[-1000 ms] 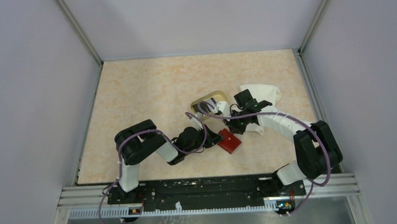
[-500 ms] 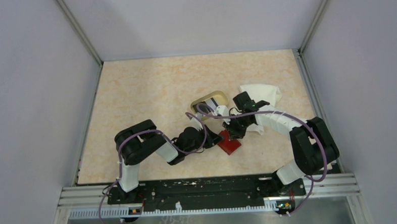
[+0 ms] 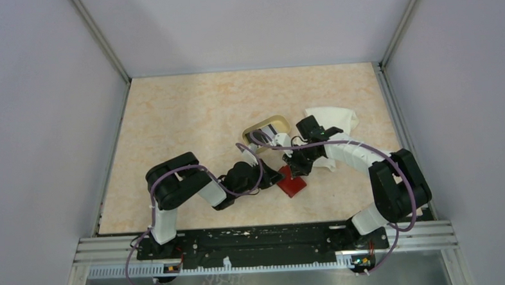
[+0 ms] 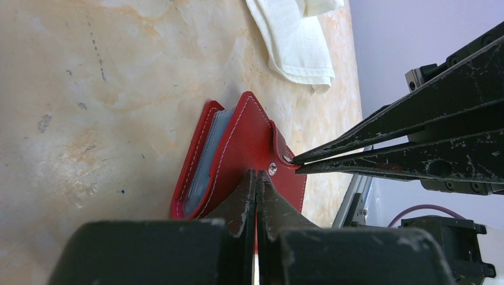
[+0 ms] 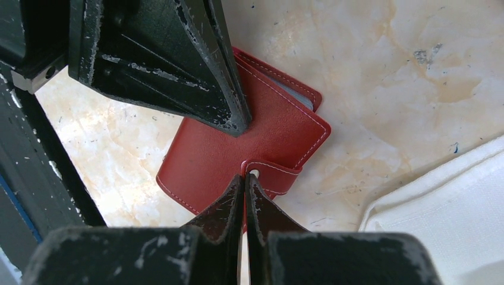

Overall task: Put the credit cards into the card holder
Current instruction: Close the card holder at the center of the board.

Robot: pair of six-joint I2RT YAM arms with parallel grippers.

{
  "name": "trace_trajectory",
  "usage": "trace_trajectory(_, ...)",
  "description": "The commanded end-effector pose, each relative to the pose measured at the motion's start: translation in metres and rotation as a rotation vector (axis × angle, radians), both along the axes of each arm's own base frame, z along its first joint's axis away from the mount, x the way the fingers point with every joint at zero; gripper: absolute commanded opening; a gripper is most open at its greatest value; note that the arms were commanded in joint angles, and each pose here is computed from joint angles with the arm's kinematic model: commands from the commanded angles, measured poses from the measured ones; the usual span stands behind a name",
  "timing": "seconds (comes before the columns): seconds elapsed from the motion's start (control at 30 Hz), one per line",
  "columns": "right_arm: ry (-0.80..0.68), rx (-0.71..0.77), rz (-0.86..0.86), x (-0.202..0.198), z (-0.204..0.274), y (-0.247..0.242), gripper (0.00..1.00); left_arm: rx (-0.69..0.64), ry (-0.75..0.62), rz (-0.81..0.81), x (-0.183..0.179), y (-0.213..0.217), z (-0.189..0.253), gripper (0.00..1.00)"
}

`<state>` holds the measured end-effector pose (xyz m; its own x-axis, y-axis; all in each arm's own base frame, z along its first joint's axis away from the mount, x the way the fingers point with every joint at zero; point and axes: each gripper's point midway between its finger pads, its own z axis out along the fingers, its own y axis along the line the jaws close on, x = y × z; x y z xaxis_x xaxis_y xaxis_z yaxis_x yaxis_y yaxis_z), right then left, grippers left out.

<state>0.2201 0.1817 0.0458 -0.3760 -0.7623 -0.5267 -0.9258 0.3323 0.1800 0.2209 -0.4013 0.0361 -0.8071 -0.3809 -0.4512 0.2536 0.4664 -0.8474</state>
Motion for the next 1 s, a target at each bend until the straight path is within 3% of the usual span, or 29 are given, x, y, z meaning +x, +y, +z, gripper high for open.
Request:
trace_trajectory(0.0,-0.021,0.067,0.018,0.005,0.02,0.014,0.0,0.042,0.023,-0.033,-0.01,0.008,-0.014,0.0)
trace_trajectory(0.97,0.017,-0.003,0.088,-0.013,0.004,0.016,0.0,0.023,0.02,-0.037,-0.012,0.009,-0.01,0.0)
